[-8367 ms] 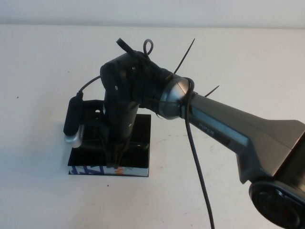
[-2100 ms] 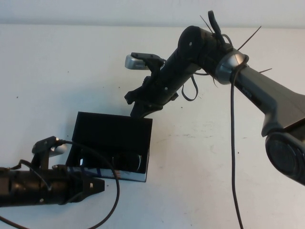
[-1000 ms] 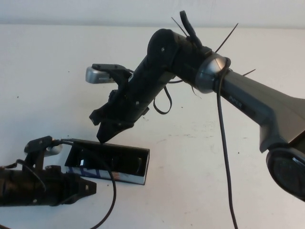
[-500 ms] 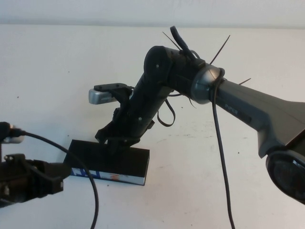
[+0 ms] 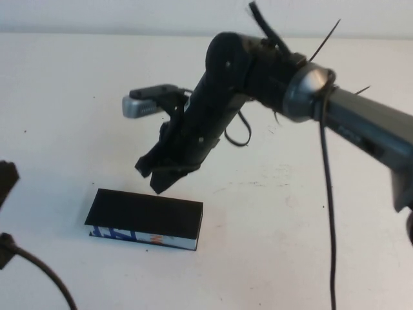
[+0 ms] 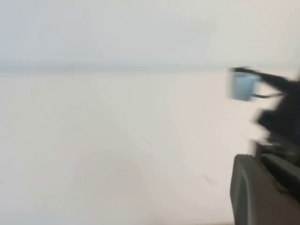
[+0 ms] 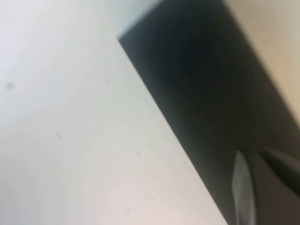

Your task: Return glasses to glasses case

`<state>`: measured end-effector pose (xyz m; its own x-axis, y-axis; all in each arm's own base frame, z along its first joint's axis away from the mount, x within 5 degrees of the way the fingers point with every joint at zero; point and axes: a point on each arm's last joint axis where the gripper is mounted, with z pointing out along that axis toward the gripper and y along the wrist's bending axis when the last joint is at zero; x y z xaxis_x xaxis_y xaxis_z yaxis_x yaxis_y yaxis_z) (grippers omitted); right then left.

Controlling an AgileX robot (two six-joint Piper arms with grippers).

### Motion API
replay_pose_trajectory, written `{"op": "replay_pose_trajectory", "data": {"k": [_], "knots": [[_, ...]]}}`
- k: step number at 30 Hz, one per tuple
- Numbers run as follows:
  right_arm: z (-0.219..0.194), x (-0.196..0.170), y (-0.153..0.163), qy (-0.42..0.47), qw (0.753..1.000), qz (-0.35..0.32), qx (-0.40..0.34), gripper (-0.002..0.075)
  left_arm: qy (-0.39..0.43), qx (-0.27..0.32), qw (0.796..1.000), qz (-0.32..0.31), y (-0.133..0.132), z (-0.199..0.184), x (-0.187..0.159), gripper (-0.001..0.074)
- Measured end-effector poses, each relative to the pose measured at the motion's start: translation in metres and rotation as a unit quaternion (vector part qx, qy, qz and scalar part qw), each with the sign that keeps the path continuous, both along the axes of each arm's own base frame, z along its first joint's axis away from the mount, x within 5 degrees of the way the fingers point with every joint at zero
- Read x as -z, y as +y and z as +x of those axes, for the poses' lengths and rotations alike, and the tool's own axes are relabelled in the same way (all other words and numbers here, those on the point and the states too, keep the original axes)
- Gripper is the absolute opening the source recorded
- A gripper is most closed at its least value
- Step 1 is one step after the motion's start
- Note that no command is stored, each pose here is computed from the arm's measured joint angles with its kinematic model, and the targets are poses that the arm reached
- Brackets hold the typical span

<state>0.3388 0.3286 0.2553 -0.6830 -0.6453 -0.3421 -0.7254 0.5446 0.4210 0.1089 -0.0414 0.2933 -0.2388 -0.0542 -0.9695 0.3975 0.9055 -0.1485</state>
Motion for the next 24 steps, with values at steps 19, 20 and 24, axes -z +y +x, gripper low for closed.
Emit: {"op": "replay_pose_trajectory", "data": {"k": [19, 20, 24], "knots": [[-0.17, -0.141, -0.161, -0.157, 0.98, 0.047, 0.112, -0.0011, -0.164, -0.165, 0.972, 0.032, 0.035, -0.049, 0.05, -0.0004], [-0.181, -0.139, -0.171, -0.165, 0.978, 0.054, 0.118, -0.0011, -0.152, -0.165, 0.974, 0.033, 0.036, -0.048, 0.059, -0.0004], [-0.218, -0.121, -0.205, -0.201, 0.964, 0.086, 0.154, -0.0011, -0.111, -0.175, 0.978, 0.039, 0.037, -0.045, 0.089, -0.0004]]}}
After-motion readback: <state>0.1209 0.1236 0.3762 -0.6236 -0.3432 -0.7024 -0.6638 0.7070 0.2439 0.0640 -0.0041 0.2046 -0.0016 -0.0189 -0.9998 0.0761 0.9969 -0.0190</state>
